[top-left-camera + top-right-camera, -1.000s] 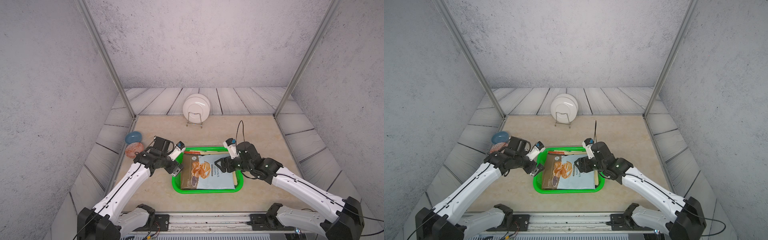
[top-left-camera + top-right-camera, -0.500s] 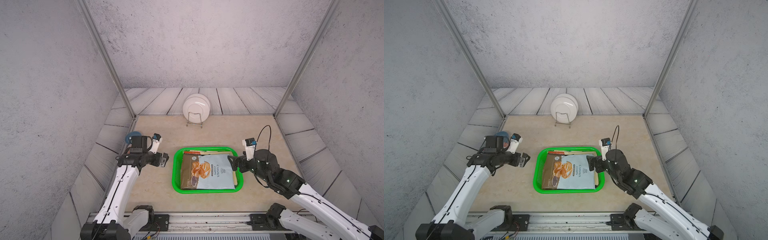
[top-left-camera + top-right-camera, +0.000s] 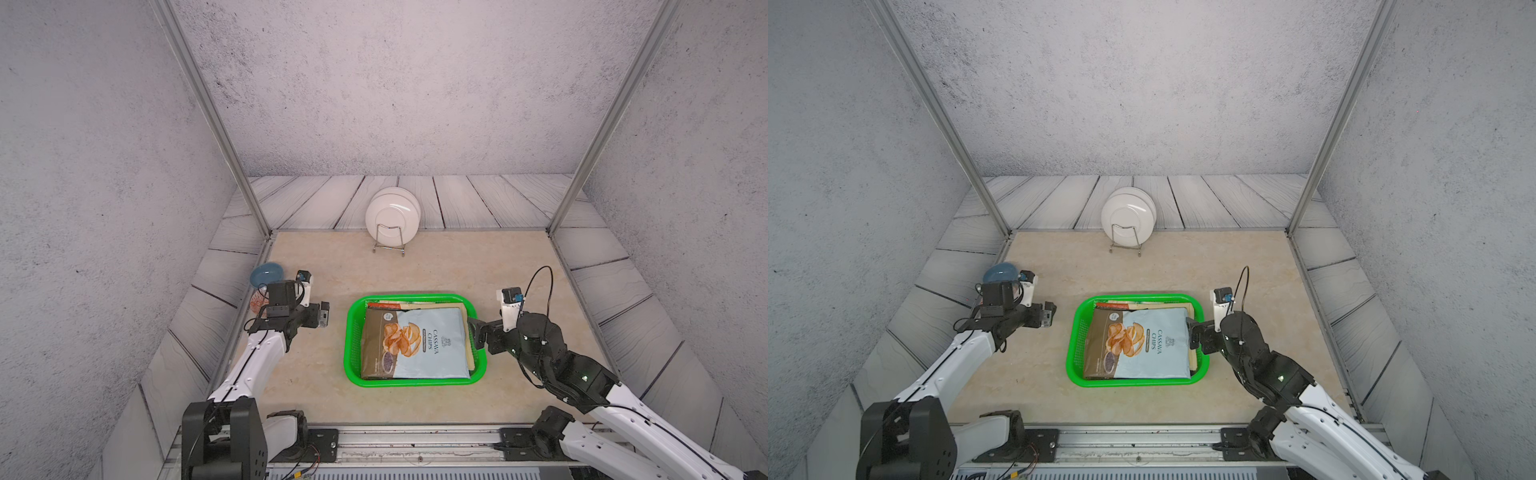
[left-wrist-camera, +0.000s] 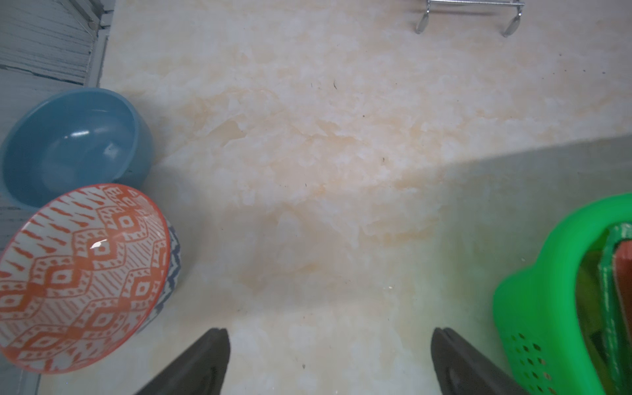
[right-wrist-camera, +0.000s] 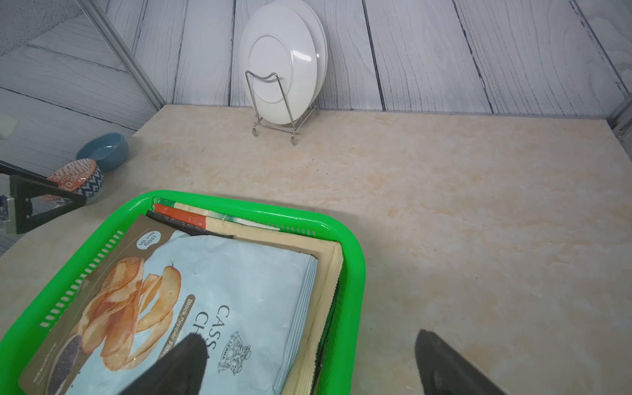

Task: Put the potato chips into the basket
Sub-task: Reset both arms

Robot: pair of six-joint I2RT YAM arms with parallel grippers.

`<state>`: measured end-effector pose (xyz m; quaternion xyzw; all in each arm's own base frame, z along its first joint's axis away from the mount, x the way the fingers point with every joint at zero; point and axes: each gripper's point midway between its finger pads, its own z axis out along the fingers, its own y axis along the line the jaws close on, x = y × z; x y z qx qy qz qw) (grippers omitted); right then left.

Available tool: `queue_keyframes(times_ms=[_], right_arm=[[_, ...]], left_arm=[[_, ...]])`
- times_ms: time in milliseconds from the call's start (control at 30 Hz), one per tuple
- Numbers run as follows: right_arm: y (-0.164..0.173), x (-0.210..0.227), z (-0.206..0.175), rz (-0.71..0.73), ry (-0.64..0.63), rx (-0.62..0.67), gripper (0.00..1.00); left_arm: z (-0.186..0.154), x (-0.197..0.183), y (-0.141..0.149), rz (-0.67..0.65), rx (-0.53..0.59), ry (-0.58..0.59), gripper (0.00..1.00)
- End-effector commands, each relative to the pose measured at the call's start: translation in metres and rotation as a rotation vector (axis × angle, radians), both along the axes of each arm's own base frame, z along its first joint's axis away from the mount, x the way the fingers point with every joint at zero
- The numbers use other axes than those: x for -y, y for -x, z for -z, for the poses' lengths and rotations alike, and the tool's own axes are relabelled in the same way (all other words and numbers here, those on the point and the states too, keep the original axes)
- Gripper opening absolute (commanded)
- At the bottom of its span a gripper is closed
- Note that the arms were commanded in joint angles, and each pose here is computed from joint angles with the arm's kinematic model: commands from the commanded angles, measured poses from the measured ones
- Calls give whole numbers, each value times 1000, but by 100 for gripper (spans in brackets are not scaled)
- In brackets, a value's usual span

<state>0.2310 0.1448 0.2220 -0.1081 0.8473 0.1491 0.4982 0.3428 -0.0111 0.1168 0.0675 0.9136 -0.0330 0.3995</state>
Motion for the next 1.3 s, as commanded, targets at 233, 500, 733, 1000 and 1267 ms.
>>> queue_keyframes(times_ms=[233, 500, 733, 1000, 1267], right_arm=[[2, -1, 1, -41, 9, 62, 99], [6, -12, -1, -144, 41, 118, 99], [-1, -18, -11, -141, 12, 193, 99], [-42, 2, -18, -37, 106, 222, 99], [-105, 67, 21, 139, 225, 194, 99]], left_arm=[[-27, -13, -39, -92, 315, 21, 98], [-5, -20, -49, -142, 392, 31, 98], [19, -25, -65, -162, 364, 18, 98], [21, -23, -64, -153, 339, 16, 98], [21, -25, -63, -167, 342, 14, 98]])
